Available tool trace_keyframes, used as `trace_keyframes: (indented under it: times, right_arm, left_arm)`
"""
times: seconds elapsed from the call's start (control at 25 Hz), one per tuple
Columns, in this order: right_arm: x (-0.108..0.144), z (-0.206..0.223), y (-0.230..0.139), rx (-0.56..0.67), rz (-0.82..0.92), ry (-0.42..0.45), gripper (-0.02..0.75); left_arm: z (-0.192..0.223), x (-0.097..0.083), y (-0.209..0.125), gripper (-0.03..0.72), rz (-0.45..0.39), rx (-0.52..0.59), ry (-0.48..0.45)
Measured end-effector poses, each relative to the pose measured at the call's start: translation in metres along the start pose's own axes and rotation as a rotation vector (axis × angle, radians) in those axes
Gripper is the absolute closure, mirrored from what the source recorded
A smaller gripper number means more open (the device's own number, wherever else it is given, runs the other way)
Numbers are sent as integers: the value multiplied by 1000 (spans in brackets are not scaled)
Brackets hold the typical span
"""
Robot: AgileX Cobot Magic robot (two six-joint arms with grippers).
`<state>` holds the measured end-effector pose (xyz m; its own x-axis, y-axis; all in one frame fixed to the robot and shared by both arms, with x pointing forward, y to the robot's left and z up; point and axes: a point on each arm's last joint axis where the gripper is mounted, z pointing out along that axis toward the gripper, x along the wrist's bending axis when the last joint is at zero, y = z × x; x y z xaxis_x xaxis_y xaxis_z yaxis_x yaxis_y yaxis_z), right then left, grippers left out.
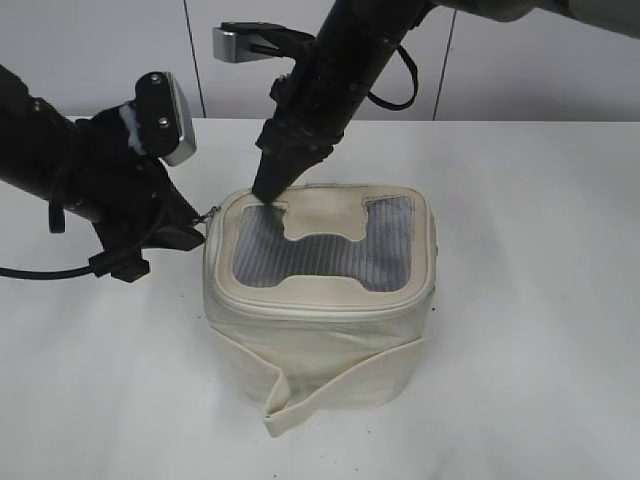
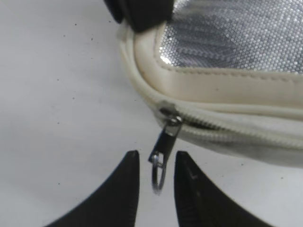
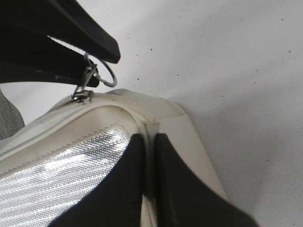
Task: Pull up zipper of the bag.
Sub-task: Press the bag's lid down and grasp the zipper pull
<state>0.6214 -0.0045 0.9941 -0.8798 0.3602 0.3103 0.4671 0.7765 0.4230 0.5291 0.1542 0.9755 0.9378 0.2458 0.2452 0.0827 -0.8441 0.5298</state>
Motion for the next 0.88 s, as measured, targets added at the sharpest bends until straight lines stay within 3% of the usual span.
trace_keyframes:
  times: [0.08, 0.16, 0.24, 0.64, 0.88]
  right_arm:
    - [0, 0, 0, 0, 0, 0, 702]
    - [0, 0, 0, 0, 0, 0, 702]
    - [0, 0, 0, 0, 0, 0, 702]
    - [0, 0, 0, -1, -1, -1, 702]
    - [2, -1, 1, 2, 10, -4, 702]
  left_arm:
    - [1, -2, -1, 530, -1, 2, -19]
    - [1, -3, 0, 639, -2, 2, -29]
    - [1, -3, 0, 683, -3, 1, -36]
    - [-16, -8, 4, 690, -72, 9, -61]
    - [-29, -14, 6, 690, -170, 27, -92]
